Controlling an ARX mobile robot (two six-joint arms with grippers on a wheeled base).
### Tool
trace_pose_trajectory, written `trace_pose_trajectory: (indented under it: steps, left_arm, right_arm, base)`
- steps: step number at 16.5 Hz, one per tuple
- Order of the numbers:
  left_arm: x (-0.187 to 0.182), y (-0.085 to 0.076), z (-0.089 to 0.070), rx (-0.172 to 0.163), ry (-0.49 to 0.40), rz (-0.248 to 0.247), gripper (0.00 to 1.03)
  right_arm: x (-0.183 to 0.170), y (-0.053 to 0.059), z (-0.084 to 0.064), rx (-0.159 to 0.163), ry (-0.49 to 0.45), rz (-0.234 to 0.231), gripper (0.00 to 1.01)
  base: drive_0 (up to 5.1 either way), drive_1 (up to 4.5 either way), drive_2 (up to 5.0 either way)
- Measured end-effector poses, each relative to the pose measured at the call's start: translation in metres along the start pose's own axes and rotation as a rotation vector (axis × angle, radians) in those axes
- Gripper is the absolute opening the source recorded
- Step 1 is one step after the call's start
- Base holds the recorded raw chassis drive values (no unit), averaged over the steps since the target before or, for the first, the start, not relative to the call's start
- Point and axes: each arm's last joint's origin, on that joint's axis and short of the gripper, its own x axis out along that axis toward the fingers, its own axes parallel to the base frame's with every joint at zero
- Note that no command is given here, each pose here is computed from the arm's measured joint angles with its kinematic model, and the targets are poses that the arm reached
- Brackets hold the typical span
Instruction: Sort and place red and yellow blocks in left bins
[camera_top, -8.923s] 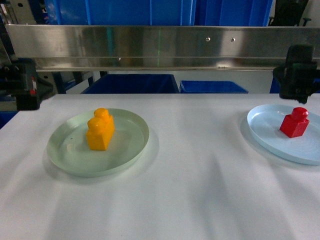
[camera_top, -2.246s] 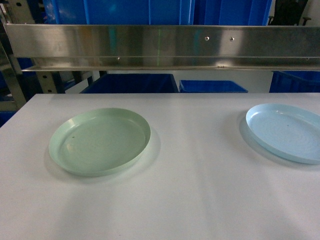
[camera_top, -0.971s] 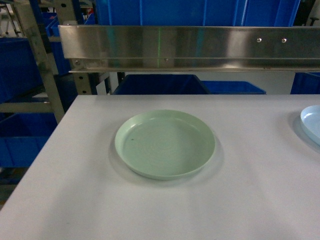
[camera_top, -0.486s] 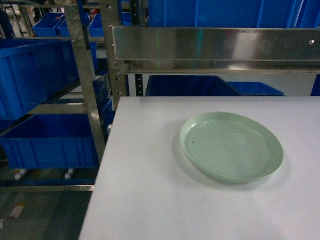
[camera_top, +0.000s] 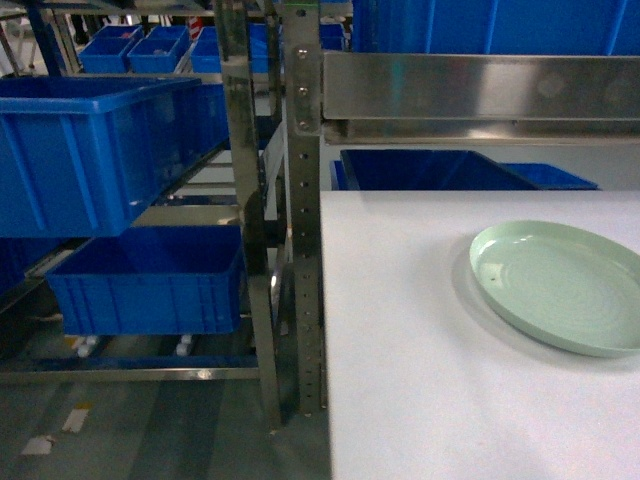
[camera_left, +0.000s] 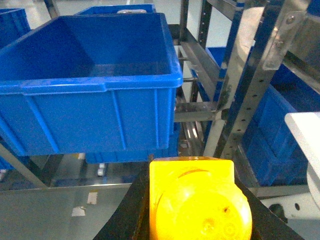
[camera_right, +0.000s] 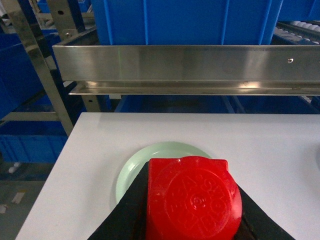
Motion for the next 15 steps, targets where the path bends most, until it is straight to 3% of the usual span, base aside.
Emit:
trace_pose_trajectory:
  steps: [8,15]
  left_arm:
    - [-0.0003,0.0,0.0001,0.0,-0.003,0.001,0.27]
    - [-0.0003,0.0,-0.0001,0.0,-0.002,0.001,0.26]
  right_arm:
    - [-0.0001,0.0001,0.0002,0.0,-0.001,0.002,0.28]
    - [-0.0004,0.0001,0.0004,0.0,-0.003,0.002,0.28]
  base:
    - [-4.8,1.36,3.5]
    - [-4.9,2.68,2.2]
